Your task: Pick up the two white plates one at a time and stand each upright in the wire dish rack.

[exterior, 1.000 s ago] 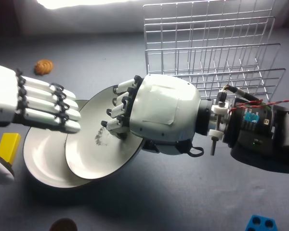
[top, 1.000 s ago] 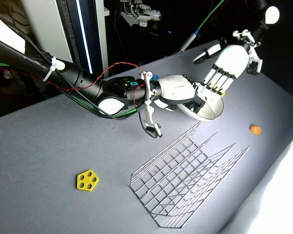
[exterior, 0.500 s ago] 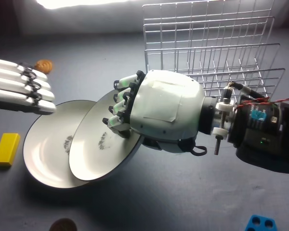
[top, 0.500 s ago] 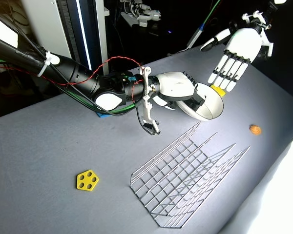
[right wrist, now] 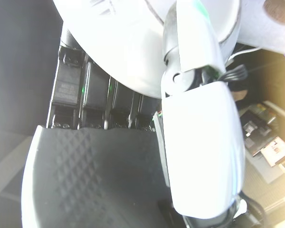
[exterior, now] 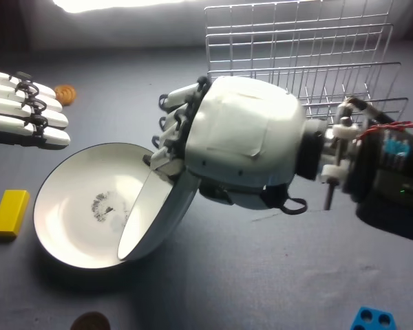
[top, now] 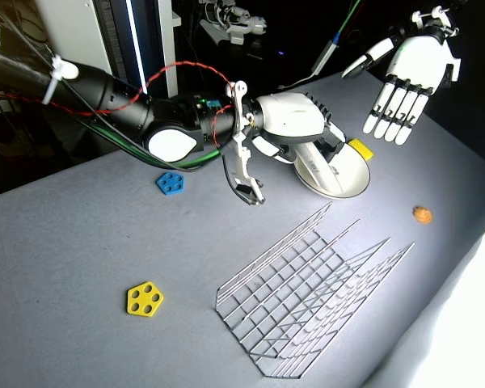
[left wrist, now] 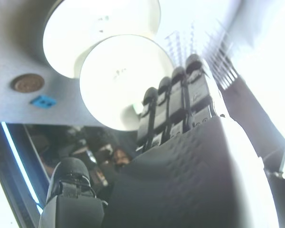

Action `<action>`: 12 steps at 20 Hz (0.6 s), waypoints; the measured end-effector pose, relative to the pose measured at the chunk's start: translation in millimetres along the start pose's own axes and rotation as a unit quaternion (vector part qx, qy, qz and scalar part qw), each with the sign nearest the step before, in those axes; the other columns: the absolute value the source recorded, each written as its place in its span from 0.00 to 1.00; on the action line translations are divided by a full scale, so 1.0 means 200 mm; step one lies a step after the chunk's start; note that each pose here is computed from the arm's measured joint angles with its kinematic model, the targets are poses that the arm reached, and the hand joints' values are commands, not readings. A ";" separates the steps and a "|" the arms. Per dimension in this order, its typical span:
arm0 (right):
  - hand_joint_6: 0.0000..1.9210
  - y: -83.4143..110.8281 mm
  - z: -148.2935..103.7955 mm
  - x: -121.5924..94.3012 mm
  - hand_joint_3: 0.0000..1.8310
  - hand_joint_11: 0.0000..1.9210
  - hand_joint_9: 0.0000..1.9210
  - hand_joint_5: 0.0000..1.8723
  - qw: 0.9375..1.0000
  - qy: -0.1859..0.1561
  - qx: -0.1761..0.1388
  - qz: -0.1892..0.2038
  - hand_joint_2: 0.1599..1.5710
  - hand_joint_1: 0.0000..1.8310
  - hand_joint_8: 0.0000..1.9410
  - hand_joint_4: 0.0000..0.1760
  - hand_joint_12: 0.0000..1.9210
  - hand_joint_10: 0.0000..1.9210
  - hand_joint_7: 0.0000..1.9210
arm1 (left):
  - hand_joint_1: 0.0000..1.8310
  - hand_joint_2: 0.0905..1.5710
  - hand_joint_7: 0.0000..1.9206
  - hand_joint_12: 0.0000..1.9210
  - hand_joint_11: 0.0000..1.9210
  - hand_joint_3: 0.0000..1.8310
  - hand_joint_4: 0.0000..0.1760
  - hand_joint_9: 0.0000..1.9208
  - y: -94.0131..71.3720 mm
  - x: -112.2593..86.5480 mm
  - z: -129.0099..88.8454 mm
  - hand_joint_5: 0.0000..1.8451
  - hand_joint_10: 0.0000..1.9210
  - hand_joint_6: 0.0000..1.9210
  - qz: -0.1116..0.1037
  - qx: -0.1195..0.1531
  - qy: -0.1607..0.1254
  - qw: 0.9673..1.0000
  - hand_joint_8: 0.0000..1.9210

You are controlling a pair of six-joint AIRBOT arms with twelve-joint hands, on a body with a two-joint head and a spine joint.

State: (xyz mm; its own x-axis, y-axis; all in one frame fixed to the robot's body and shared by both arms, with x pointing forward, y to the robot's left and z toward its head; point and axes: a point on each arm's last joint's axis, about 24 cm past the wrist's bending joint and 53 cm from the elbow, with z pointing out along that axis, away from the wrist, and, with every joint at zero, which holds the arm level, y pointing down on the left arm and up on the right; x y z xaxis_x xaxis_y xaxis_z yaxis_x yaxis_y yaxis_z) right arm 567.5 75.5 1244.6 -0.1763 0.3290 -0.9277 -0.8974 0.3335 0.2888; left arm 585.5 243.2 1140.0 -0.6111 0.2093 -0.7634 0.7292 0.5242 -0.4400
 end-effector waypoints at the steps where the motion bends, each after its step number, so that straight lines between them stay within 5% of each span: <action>1: 0.57 0.01 0.00 -0.03 0.00 0.33 0.42 0.51 1.000 -0.002 0.000 0.001 0.70 0.74 0.52 0.00 0.64 0.66 0.46 | 0.00 0.65 0.04 0.02 0.02 0.00 0.00 0.03 0.00 0.00 0.01 0.06 0.00 0.00 0.003 -0.001 0.000 1.000 0.00; 2: 0.53 0.02 -0.01 -0.05 0.00 0.33 0.45 0.55 1.000 -0.004 0.002 0.003 0.69 0.69 0.51 0.00 0.63 0.42 0.47 | 0.00 0.65 0.05 0.03 0.04 0.00 0.00 0.04 0.01 -0.01 0.02 0.07 0.01 0.00 0.004 -0.003 -0.002 1.000 0.00; 3: 0.55 0.03 -0.02 -0.09 0.00 0.33 0.43 0.53 1.000 -0.007 0.004 0.007 0.69 0.73 0.52 0.00 0.64 0.60 0.46 | 0.00 0.65 0.05 0.03 0.04 0.00 0.00 0.04 0.02 -0.01 0.03 0.07 0.01 0.00 0.004 -0.005 -0.003 1.000 0.00; 4: 0.57 0.05 -0.02 -0.11 0.00 0.33 0.43 0.52 1.000 -0.009 0.005 0.013 0.70 0.74 0.52 0.00 0.64 0.64 0.46 | 0.00 0.65 0.05 0.03 0.04 0.00 0.00 0.04 0.02 -0.01 0.03 0.07 0.01 0.00 0.004 -0.007 -0.004 1.000 0.00; 12: 0.59 0.03 -0.08 -0.31 0.00 0.33 0.41 0.50 0.997 -0.026 0.043 0.066 0.70 0.74 0.55 0.00 0.65 0.65 0.45 | 0.00 0.65 0.04 0.04 0.03 0.00 0.00 0.03 -0.02 -0.04 0.06 0.07 0.00 0.00 0.002 -0.002 -0.014 1.000 0.00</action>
State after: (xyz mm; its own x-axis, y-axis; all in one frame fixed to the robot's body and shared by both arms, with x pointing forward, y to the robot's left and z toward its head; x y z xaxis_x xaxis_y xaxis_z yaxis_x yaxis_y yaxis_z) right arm 566.2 43.0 1300.9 -0.2672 0.4201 -0.8672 -0.8289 0.3587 0.4292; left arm 591.2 228.5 1142.7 -0.5984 0.1879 -0.7788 0.7308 0.5265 -0.4345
